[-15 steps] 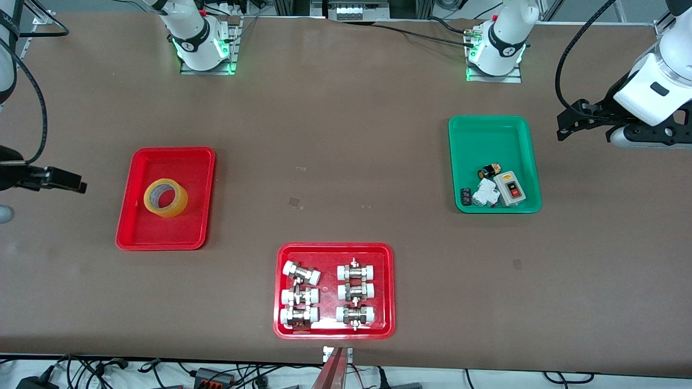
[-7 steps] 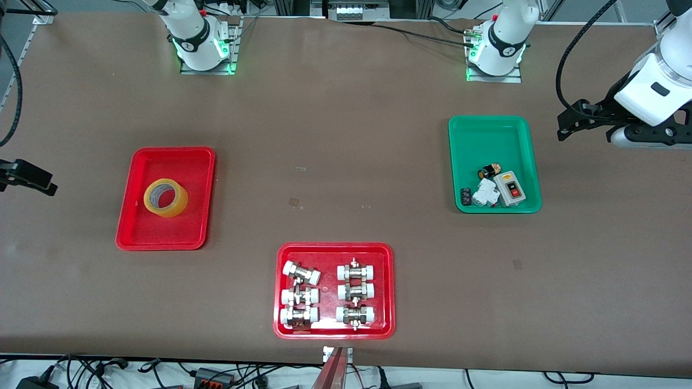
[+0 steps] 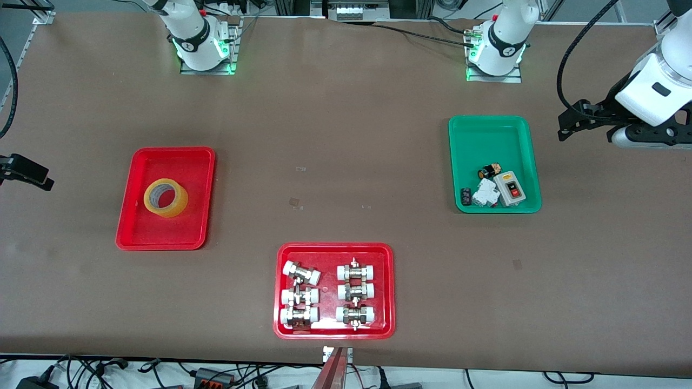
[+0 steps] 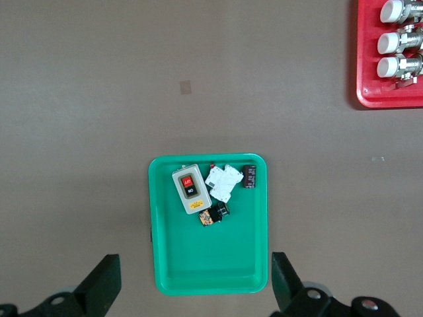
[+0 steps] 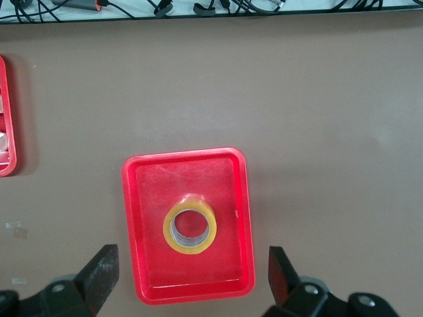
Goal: Left arm passes tape to right arm into tray
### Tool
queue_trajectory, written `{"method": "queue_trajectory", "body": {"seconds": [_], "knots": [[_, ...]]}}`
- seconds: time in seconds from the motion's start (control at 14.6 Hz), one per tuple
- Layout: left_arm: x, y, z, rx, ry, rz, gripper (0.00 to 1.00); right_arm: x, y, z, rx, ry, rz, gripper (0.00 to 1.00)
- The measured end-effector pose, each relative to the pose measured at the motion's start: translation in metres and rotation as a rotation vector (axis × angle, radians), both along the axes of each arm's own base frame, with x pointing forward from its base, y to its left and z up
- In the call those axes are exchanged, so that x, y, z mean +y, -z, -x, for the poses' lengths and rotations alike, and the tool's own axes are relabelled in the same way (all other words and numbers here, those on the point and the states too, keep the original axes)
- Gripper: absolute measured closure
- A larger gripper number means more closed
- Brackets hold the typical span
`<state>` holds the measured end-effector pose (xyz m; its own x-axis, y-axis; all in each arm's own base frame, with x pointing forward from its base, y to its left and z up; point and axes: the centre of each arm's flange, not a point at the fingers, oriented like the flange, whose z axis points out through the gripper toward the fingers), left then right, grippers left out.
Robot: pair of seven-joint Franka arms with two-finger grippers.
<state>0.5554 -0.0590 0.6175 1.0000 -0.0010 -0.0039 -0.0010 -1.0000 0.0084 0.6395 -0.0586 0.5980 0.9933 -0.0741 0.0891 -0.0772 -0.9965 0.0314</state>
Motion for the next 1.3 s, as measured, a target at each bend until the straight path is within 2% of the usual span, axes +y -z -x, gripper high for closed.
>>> {"method": "queue_trajectory", "body": {"seconds": [0.34, 0.82, 0.96, 1.16, 1.3], "knots": [[0.002, 0.000, 0.000, 0.001, -0.003, 0.000, 0.00, 0.003, 0.004, 0.016, 0.009, -0.010, -0.003, 0.00], [0.004, 0.000, 0.000, 0.002, -0.008, 0.000, 0.00, 0.008, 0.011, 0.072, 0.019, -0.023, -0.007, 0.00], [0.004, 0.000, 0.000, 0.002, -0.008, 0.000, 0.00, 0.011, 0.008, 0.079, 0.020, -0.038, -0.006, 0.00], [0.004, 0.000, 0.000, 0.002, -0.008, 0.000, 0.00, 0.012, 0.008, 0.087, 0.055, -0.065, -0.008, 0.00], [0.005, 0.000, 0.000, 0.002, -0.009, 0.000, 0.00, 0.012, 0.009, 0.089, 0.062, -0.078, -0.008, 0.00]]}}
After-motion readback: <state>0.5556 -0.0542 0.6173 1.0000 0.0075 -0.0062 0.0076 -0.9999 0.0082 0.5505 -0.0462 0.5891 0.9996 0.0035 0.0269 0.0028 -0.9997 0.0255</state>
